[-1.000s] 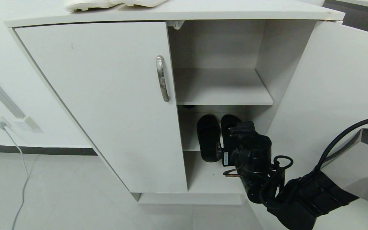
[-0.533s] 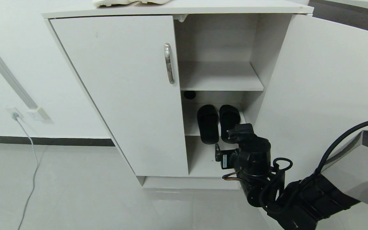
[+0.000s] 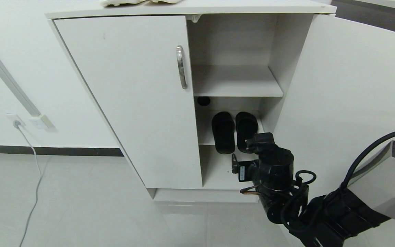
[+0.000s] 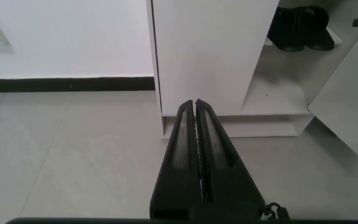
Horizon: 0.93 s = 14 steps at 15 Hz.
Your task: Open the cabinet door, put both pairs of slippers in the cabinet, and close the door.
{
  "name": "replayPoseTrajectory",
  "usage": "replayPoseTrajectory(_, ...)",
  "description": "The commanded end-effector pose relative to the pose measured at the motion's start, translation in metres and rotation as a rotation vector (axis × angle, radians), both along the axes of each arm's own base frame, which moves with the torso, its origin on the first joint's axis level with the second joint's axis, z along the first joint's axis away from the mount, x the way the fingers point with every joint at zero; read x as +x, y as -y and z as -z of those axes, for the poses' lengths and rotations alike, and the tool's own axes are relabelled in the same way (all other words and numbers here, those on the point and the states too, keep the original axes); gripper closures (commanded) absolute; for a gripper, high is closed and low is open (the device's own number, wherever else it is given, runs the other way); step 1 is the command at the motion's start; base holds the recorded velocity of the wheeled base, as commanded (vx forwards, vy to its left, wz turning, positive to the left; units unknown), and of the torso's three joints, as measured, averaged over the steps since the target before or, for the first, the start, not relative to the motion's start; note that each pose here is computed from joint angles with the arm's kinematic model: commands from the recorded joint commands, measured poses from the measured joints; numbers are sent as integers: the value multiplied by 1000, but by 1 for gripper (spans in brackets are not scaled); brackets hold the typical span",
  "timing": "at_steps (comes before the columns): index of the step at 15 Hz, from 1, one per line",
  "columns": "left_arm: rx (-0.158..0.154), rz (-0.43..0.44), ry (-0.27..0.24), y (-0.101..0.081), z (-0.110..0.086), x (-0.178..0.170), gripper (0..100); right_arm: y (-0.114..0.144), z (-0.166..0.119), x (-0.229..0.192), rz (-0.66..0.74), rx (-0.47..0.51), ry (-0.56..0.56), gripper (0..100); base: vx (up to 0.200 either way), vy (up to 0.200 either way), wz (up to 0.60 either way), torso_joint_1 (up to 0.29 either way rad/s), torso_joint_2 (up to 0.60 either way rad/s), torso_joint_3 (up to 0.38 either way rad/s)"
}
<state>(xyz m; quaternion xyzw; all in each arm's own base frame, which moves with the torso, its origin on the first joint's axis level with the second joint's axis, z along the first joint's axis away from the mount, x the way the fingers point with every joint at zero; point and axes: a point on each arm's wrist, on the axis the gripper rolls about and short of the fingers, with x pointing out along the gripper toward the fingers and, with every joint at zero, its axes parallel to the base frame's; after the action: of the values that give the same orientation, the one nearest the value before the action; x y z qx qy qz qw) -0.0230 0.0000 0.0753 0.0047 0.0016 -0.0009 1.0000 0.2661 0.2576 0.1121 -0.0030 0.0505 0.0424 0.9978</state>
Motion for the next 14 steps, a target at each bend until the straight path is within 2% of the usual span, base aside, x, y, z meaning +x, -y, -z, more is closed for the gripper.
replayPoseTrajectory(1,0,0,-1,0,0,0,100,0,0,-1,-1,-1,-1,0,0,0,0,0,0,0)
replayPoseTrajectory(5,0,0,-3,0,0,0,100,0,0,-1,-3,0,0,0,0,0,0,5,3,96)
replayPoseTrajectory(14,1,0,-1,0,0,0,100,0,1,-2,-5,-3,0,0,0,0,0,2,4,195)
